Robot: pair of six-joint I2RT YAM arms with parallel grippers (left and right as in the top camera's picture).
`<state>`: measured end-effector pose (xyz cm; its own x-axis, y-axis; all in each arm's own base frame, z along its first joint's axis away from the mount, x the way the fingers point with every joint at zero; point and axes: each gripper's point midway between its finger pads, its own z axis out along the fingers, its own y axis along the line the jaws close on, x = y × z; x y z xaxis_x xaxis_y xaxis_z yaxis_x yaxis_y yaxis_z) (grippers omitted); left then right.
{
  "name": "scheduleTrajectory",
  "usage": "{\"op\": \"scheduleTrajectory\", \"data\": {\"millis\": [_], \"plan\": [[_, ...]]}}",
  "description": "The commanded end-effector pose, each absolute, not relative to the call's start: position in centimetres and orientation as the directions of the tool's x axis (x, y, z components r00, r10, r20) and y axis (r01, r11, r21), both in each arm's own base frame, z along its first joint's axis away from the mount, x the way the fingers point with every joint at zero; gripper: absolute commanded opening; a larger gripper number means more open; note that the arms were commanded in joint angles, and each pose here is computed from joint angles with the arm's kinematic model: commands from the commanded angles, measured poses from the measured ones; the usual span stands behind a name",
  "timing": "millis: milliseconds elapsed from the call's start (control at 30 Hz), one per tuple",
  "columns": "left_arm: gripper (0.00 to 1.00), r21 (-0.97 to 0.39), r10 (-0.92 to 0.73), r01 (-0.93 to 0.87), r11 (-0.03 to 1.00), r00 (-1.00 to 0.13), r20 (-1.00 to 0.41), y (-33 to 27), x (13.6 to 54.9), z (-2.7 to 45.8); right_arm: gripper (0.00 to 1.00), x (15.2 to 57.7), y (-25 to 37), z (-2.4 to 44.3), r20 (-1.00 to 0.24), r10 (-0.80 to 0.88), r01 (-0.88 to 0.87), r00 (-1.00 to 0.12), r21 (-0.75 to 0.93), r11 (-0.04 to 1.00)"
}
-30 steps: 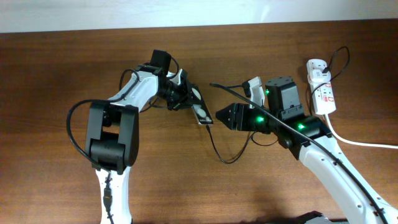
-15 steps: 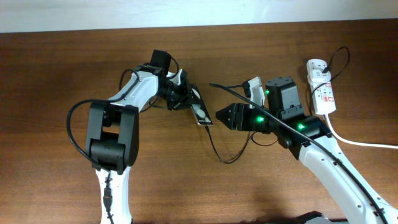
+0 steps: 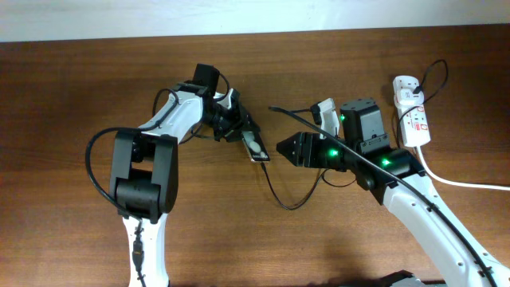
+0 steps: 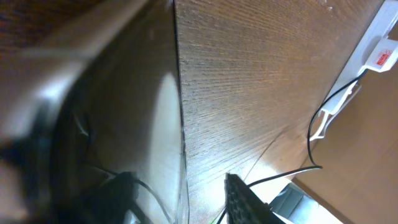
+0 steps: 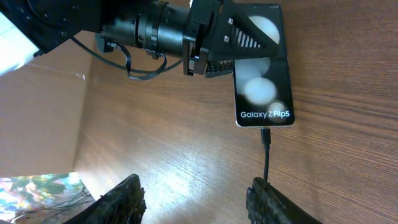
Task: Plug charger to phone and switch on socket
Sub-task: 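Release the phone on the table and raise the left gripper away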
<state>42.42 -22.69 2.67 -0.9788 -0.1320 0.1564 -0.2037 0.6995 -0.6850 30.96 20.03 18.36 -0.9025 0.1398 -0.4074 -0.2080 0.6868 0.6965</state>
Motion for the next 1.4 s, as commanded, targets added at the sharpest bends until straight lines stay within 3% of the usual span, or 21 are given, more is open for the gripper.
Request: {"op": "scheduleTrajectory", "data": {"millis": [0, 200, 767, 967, 1167, 1367], "plan": [[0.42, -0.660, -0.152, -0.225, 0.717, -0.974, 0.167, -22.3, 42.3, 2.1, 0.57, 31.5, 19.8, 18.8, -0.431, 0.142, -0.221, -0.891, 0.685, 0.694], [0.52, -0.591, -0.181, -0.245, 0.768, -0.969, 0.167, -21.1, 42.0, 1.2, 0.57, 31.5, 19.8, 18.8, -0.431, 0.142, -0.221, -0.891, 0.685, 0.694], [0.58, -0.362, -0.247, -0.282, 0.889, -0.959, 0.140, -17.2, 41.6, 0.1, 0.57, 31.5, 19.8, 18.8, -0.431, 0.142, -0.221, -0.891, 0.685, 0.694], [0.62, -0.215, -0.271, -0.283, 0.935, -0.959, 0.086, -14.5, 42.1, 1.0, 0.57, 31.4, 19.8, 18.7, -0.428, 0.141, -0.218, -0.893, 0.685, 0.695], [0.60, -0.111, -0.257, -0.253, 0.961, -0.966, -0.019, -12.6, 44.2, 5.5, 0.57, 31.3, 19.7, 18.5, -0.423, 0.137, -0.215, -0.896, 0.683, 0.698], [0.56, -0.161, -0.176, -0.149, 0.976, -0.969, -0.172, -12.7, 46.8, 14.4, 0.53, 31.6, 19.2, 19.0, -0.446, 0.137, -0.223, -0.884, 0.661, 0.716]]}}
